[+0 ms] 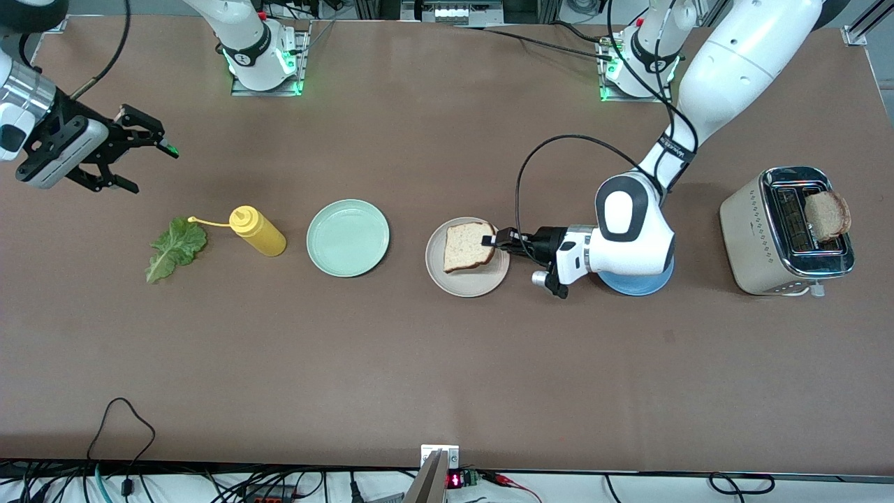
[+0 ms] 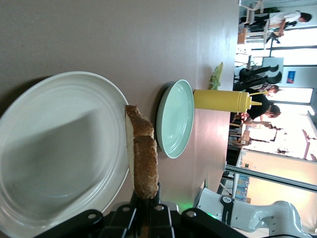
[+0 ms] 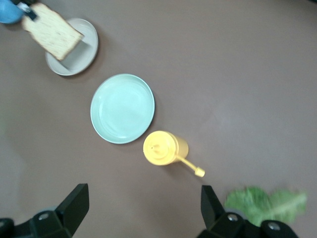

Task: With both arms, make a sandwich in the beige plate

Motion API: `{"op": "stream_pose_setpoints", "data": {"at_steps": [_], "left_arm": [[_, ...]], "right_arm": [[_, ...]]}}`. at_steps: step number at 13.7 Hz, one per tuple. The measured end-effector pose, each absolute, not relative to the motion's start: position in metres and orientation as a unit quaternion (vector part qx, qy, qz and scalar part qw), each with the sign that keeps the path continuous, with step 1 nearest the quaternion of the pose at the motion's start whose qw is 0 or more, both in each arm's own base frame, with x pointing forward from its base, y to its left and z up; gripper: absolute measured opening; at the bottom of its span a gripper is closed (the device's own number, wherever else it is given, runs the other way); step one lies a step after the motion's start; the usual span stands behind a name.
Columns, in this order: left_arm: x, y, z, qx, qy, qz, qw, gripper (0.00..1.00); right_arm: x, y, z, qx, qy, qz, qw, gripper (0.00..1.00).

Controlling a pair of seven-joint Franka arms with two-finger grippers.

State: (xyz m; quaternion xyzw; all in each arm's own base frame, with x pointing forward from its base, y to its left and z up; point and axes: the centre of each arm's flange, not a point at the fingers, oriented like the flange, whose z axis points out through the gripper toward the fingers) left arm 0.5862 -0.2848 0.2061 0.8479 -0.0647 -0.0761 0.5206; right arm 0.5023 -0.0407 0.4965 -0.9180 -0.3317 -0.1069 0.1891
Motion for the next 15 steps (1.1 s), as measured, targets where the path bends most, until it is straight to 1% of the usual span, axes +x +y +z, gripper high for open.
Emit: {"op": "stream_pose_setpoints", "data": {"at_steps": [4,7,9,10,11,12,14,15], "left_arm": [[0.575,-0.283,0.171,0.835,-0.072,-0.071,0.541,0.07],[0.571,-0.284,0.160,0.825,-0.068,-0.062,0.557,0.07],[0.569,-0.284,0.153,0.823,-0.068,-0.062,0.560,0.07],[0.569,-0.284,0.151,0.823,-0.067,-0.062,0.560,0.12],[0.569,-0.283,0.150,0.824,-0.067,-0.060,0.559,0.13],[0.571,-0.280,0.150,0.825,-0.066,-0.057,0.558,0.17],[0.575,-0.274,0.151,0.826,-0.064,-0.050,0.558,0.38],[0.578,-0.271,0.154,0.826,-0.064,-0.046,0.558,0.46]], "right_arm": [[0.491,-0.069,0.432,-0.858,-0.393,-0.199,0.265,1.00],[0.495,-0.079,0.387,-0.811,-0.430,-0.264,0.297,1.00],[0.497,-0.087,0.347,-0.778,-0.445,-0.299,0.326,1.00],[0.497,-0.089,0.328,-0.764,-0.454,-0.313,0.336,1.00],[0.496,-0.091,0.310,-0.750,-0.460,-0.326,0.346,1.00],[0.494,-0.092,0.293,-0.736,-0.466,-0.338,0.357,1.00],[0.492,-0.095,0.268,-0.712,-0.473,-0.358,0.375,1.00],[0.492,-0.095,0.257,-0.701,-0.476,-0.367,0.383,1.00]]}}
